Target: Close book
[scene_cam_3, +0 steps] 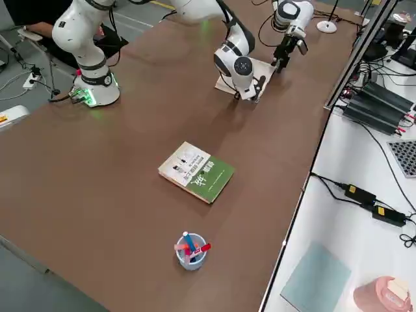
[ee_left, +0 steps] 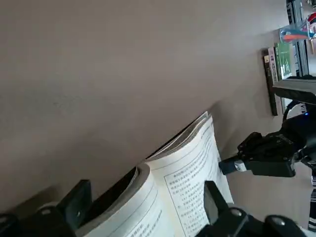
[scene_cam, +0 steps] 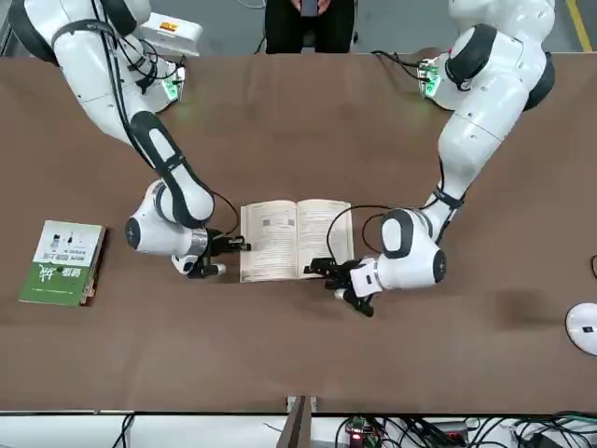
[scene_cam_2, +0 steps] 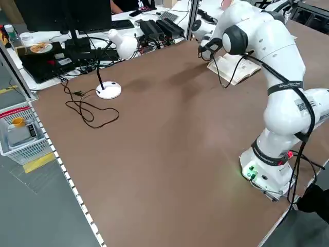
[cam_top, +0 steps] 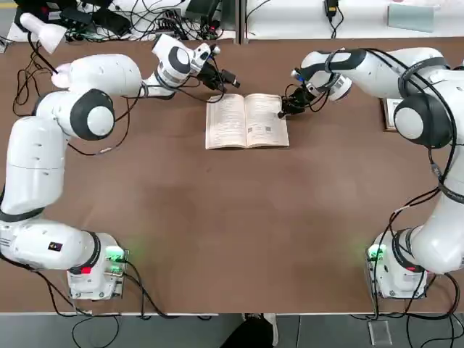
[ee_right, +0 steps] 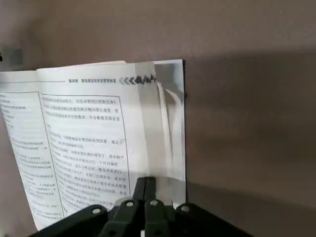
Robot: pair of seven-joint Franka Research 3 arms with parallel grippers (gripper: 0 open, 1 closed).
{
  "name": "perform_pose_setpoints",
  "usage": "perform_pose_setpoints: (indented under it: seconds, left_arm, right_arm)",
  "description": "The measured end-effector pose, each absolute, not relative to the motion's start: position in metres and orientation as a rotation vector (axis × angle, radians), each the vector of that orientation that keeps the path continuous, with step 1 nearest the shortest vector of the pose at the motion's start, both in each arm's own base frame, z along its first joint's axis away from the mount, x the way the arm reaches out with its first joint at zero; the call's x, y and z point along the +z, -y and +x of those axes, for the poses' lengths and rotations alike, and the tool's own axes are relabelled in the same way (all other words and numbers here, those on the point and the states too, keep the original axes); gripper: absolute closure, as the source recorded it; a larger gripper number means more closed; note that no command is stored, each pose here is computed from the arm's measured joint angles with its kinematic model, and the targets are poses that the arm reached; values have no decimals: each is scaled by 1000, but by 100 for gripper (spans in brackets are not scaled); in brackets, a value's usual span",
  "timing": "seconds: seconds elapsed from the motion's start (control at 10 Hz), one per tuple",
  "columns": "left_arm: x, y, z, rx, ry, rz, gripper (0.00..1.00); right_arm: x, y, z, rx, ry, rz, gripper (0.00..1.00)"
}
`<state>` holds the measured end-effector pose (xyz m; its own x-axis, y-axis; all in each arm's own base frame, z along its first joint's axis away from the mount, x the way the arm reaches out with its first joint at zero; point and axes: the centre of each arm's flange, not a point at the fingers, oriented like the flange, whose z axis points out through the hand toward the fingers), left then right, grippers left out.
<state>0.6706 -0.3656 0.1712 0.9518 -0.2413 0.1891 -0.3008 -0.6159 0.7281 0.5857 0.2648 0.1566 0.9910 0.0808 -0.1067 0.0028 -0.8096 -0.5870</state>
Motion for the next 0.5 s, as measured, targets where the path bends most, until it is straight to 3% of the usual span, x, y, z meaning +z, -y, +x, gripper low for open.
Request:
perform_pose_setpoints:
  seconds: [0.5]
  left_arm:
    - [165, 354, 675, 104, 387, 2260, 0]
  right_arm:
    - [157, -265, 586, 166, 61, -2510, 99]
